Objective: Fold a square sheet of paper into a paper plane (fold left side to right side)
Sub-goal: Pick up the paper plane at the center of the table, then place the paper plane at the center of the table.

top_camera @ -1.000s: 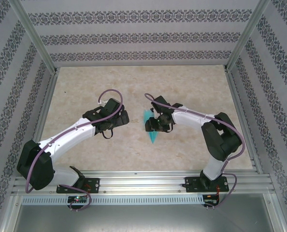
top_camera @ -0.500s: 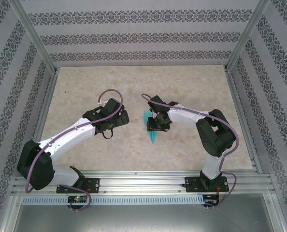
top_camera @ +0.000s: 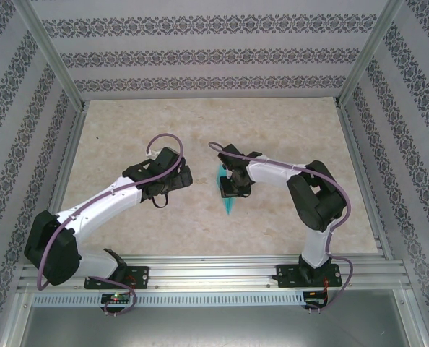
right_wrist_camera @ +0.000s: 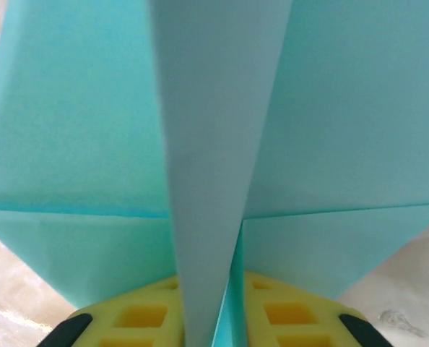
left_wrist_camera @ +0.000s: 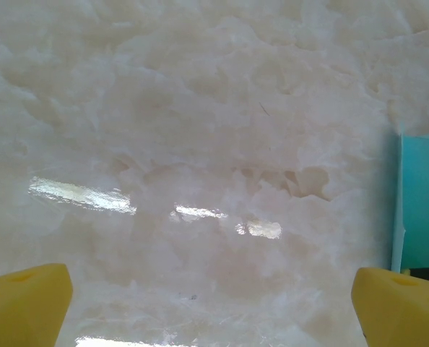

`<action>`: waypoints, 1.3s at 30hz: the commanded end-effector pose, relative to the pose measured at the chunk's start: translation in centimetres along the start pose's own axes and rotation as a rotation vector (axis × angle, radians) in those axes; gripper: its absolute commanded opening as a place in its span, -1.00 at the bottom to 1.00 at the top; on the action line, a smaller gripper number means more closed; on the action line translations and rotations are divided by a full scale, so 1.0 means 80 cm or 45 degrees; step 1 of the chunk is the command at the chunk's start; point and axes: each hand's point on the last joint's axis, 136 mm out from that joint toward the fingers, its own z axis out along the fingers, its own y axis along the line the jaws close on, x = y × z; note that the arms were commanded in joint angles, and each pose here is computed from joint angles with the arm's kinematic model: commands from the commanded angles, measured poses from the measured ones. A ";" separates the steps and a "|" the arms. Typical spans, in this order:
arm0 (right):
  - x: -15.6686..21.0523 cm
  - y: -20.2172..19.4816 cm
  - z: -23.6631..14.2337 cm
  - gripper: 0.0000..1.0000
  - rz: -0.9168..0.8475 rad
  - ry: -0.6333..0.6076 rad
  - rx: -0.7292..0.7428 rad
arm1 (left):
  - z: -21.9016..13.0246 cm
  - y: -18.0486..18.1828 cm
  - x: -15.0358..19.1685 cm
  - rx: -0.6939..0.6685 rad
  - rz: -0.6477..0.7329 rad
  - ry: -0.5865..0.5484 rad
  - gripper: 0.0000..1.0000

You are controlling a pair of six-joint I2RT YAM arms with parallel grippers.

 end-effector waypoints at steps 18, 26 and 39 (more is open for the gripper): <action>-0.146 -0.060 -0.041 -0.92 -0.017 -0.118 0.148 | -0.025 0.020 -0.013 -0.039 0.014 -0.071 1.00; -0.188 -0.078 -0.026 -0.89 0.044 -0.114 0.231 | -0.024 0.023 -0.011 -0.051 0.029 -0.064 1.00; -0.174 -0.077 -0.017 -0.76 0.068 -0.067 0.224 | -0.020 0.024 -0.006 -0.048 0.032 -0.053 1.00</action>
